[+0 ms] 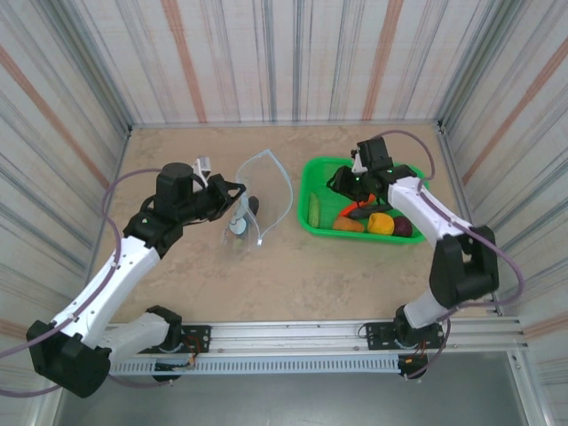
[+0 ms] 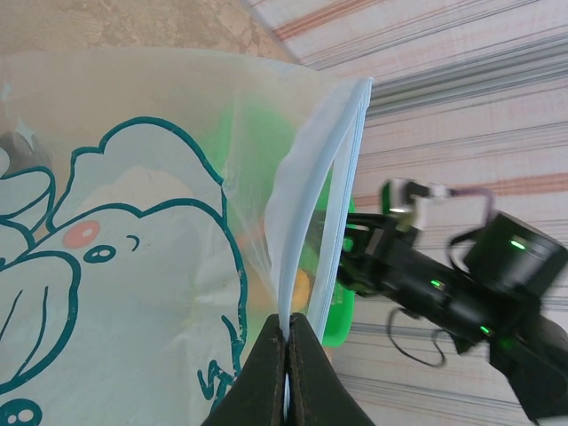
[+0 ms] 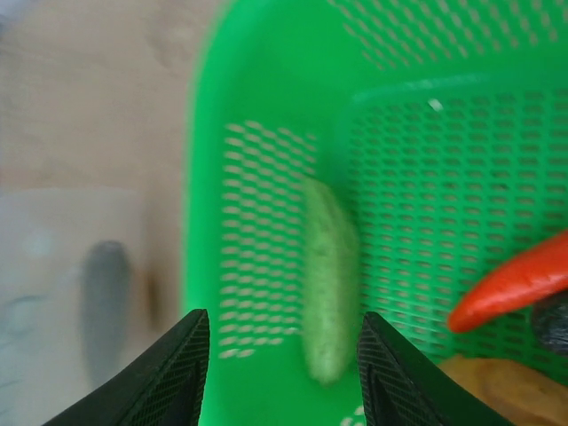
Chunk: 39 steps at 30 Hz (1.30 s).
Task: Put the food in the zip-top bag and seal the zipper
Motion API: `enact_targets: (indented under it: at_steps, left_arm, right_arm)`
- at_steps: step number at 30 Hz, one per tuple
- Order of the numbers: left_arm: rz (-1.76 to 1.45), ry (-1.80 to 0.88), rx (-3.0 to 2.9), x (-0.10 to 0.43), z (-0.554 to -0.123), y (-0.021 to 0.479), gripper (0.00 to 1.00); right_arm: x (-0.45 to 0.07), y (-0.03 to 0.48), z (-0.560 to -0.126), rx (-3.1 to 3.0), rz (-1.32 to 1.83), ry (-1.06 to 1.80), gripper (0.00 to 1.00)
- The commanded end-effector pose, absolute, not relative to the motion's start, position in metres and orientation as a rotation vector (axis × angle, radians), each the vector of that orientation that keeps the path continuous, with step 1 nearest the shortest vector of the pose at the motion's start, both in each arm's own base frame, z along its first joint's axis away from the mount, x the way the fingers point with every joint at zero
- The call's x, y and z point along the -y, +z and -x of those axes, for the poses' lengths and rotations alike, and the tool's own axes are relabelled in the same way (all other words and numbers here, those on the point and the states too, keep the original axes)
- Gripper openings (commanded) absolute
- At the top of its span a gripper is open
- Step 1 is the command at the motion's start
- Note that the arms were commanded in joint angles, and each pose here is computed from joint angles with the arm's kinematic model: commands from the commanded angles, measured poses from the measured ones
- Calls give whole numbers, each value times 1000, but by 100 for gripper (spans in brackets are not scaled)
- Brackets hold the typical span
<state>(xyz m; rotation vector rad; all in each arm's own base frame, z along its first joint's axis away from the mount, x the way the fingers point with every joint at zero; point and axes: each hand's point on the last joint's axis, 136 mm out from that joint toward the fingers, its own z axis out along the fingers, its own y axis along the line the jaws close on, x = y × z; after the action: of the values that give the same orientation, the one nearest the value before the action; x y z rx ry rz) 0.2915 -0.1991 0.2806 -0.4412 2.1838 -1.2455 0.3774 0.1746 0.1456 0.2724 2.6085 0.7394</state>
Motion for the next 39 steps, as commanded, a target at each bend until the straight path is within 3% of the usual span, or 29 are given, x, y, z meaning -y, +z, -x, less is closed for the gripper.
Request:
enact_targets:
  at_steps: [1,8,23,28,30,39]
  left_arm:
    - [397,-1252,-2170,197,-287,292,0]
    - [401,-1265,-2172,196,-283,293,0]
    - [403,-1267,-2175,193,-277,299,0]
    - [410,-1281,-2185,196,-278,299,0]
    - [411,-1278,-2187,196,-278,301,0]
    - [422,-1248,-2189,193,-279,304,0]
  right_arm:
    - [-187,121,-376,-2720,-209,773,48]
    - [-206,85,-392,-2809,-121,677,49]
    - [-212,33,-383,-2948,-52,460,48]
    - [-212,21,-384,-2969,-64,480,34]
    - [-211,24,-385,-2952,-85,502,28]
    - [-191,108,-394,-2712,-150,563,26]
